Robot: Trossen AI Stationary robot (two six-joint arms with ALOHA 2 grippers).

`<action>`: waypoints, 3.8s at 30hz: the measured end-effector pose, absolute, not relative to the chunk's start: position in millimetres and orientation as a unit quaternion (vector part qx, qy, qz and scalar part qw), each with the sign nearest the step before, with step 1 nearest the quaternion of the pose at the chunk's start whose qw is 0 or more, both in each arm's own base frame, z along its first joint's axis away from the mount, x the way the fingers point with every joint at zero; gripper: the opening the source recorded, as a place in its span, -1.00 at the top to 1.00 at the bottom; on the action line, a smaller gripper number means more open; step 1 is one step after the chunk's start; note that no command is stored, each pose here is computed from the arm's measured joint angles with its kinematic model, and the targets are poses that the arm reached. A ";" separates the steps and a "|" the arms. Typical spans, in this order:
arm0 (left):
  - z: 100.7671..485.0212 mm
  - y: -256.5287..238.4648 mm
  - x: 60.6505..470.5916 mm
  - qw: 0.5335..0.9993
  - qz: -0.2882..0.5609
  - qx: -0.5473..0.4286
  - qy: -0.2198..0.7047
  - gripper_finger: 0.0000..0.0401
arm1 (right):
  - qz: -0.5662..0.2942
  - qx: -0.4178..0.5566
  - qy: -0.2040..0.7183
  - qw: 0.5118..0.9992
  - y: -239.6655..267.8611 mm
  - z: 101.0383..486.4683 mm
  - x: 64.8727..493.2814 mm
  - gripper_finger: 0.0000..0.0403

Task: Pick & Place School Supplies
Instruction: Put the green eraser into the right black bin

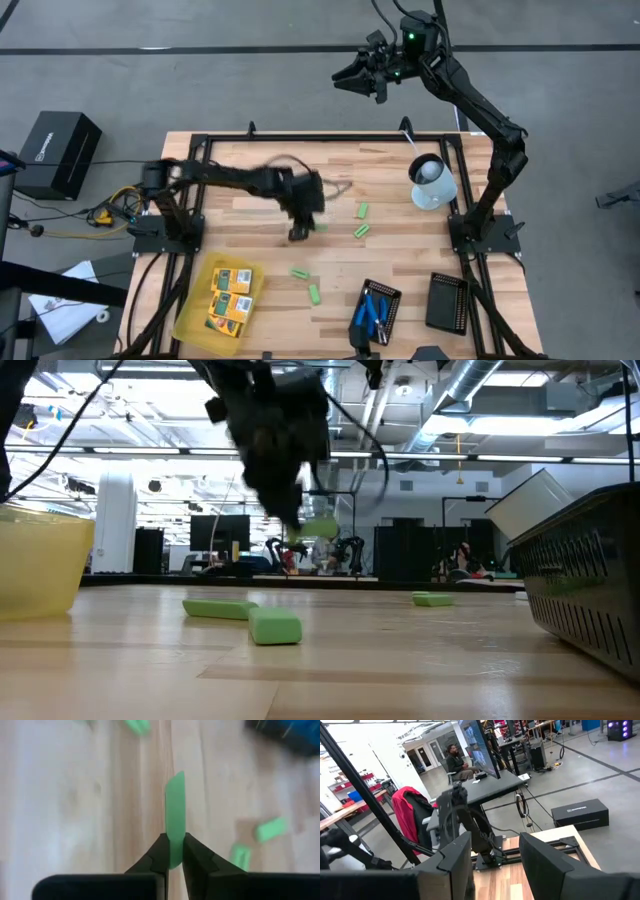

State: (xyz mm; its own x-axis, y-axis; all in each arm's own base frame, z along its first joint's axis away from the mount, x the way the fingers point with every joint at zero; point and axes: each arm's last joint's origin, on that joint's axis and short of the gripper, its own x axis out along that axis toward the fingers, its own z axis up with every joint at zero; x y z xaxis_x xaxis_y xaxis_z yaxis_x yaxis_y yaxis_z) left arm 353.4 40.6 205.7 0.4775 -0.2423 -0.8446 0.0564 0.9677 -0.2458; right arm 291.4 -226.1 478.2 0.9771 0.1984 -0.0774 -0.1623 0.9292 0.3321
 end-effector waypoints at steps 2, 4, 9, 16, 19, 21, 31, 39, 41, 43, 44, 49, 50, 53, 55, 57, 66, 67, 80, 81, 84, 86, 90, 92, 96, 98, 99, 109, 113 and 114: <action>233.3 53.6 346.9 0.877 -0.082 -0.113 0.460 0.91 | 0.089 0.159 0.054 0.982 -226.3 478.2 291.4 0.21; 264.6 64.1 340.0 0.903 -0.080 -0.132 0.401 0.91 | 0.088 0.156 0.052 0.983 -226.4 478.7 291.5 0.21; 324.1 77.1 321.7 0.938 -0.098 -0.171 0.284 0.91 | 0.086 0.123 0.020 0.988 -224.3 486.4 294.6 0.21; 357.0 73.5 309.9 0.952 -0.105 -0.173 0.229 0.91 | 0.103 0.067 -0.069 0.990 -212.9 508.8 300.9 0.21; 355.9 73.7 310.0 0.952 -0.101 -0.174 0.231 0.91 | 0.098 0.051 -0.106 0.988 -211.7 517.6 299.3 0.21; 355.3 74.2 313.3 0.954 -0.099 -0.171 0.225 0.91 | 0.091 0.049 -0.119 0.988 -211.4 522.1 297.5 0.21; 356.8 74.0 316.4 0.959 -0.081 -0.171 0.212 0.90 | 0.142 0.106 -0.067 0.982 -200.6 533.0 290.0 0.21; 354.9 100.8 304.8 0.961 -0.017 -0.162 0.223 0.90 | 0.102 0.143 0.149 0.973 -189.3 488.4 282.4 0.36; 355.2 113.2 295.4 0.959 0.006 -0.163 0.231 0.90 | 0.102 0.153 0.182 0.966 -188.8 480.6 278.1 0.40; 359.0 124.4 283.6 0.960 0.026 -0.157 0.230 0.90 | 0.098 0.163 0.205 0.960 -191.1 474.7 272.3 0.41; 362.6 129.9 278.6 0.963 0.032 -0.151 0.220 0.90 | 0.098 0.165 0.215 0.958 -192.0 472.5 269.6 0.41; 373.2 146.9 262.4 0.968 0.021 -0.164 0.187 0.90 | 0.112 0.165 0.229 0.953 -194.8 464.8 271.6 0.29; 372.9 146.6 262.3 0.967 0.016 -0.169 0.188 0.90 | 0.118 0.164 0.231 0.952 -193.9 462.2 276.8 0.24; 372.9 142.2 264.9 0.967 0.003 -0.170 0.189 0.91 | 0.133 0.167 0.240 0.947 -193.6 450.8 294.8 0.09; 373.5 138.8 267.0 0.968 -0.003 -0.169 0.187 0.91 | 0.144 0.162 0.239 0.946 -191.5 446.9 304.3 0.00; 373.9 136.6 268.3 0.967 -0.006 -0.176 0.185 0.91 | 0.149 0.157 0.235 0.948 -192.8 443.4 311.8 -0.06; 378.9 133.0 272.7 0.973 -0.014 -0.166 0.162 0.91 | 0.172 0.177 0.239 0.939 -191.7 433.4 326.1 0.01; 379.7 133.1 273.0 0.974 -0.014 -0.164 0.158 0.91 | 0.175 0.176 0.239 0.939 -190.2 433.0 327.9 0.03; 386.6 134.4 275.2 0.979 -0.013 -0.164 0.124 0.91 | 0.190 0.161 0.230 0.941 -175.9 436.2 338.1 0.18; 387.1 134.5 275.3 0.979 -0.013 -0.165 0.122 0.91 | 0.190 0.161 0.226 0.942 -175.7 437.3 339.1 0.18; 388.3 132.0 276.9 0.980 -0.018 -0.161 0.116 0.91 | 0.190 0.160 0.215 0.945 -174.9 440.0 341.6 0.18; 388.4 130.3 277.9 0.979 -0.021 -0.163 0.116 0.91 | 0.190 0.163 0.212 0.945 -174.3 440.9 342.6 0.18; 389.1 123.4 281.8 0.980 -0.030 -0.160 0.114 0.91 | 0.191 0.166 0.212 0.944 -172.6 441.1 343.6 0.18; 389.0 120.0 284.2 0.981 -0.029 -0.158 0.113 0.91 | 0.194 0.165 0.212 0.944 -170.9 441.3 344.6 0.19; 392.6 119.0 285.5 0.982 -0.030 -0.158 0.096 0.91 | 0.199 0.162 0.211 0.943 -167.3 441.5 346.6 0.20; 393.2 119.5 285.5 0.983 -0.028 -0.157 0.093 0.91 | 0.199 0.163 0.211 0.943 -167.0 441.5 346.7 0.21; 393.3 120.7 285.2 0.983 -0.020 -0.156 0.092 0.91 | 0.200 0.166 0.213 0.942 -166.0 441.5 347.2 0.21; 393.4 122.0 284.7 0.984 -0.017 -0.154 0.091 0.91 | 0.198 0.171 0.214 0.941 -165.5 441.4 347.4 0.23; 393.8 122.3 284.7 0.984 -0.016 -0.153 0.089 0.91 | 0.198 0.170 0.213 0.942 -165.6 441.7 347.6 0.28; 394.0 122.9 284.4 0.984 -0.015 -0.153 0.088 0.91 | 0.198 0.168 0.211 0.942 -165.7 442.0 347.7 0.30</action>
State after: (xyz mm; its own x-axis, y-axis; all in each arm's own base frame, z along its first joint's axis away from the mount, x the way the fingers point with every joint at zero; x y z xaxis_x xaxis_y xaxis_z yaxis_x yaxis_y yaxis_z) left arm 284.4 122.9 394.0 0.9841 -0.0568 -0.1684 0.0031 0.9529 -0.3034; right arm 347.7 -165.7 442.0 0.8322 0.4444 -0.3316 -0.3023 0.8650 0.4006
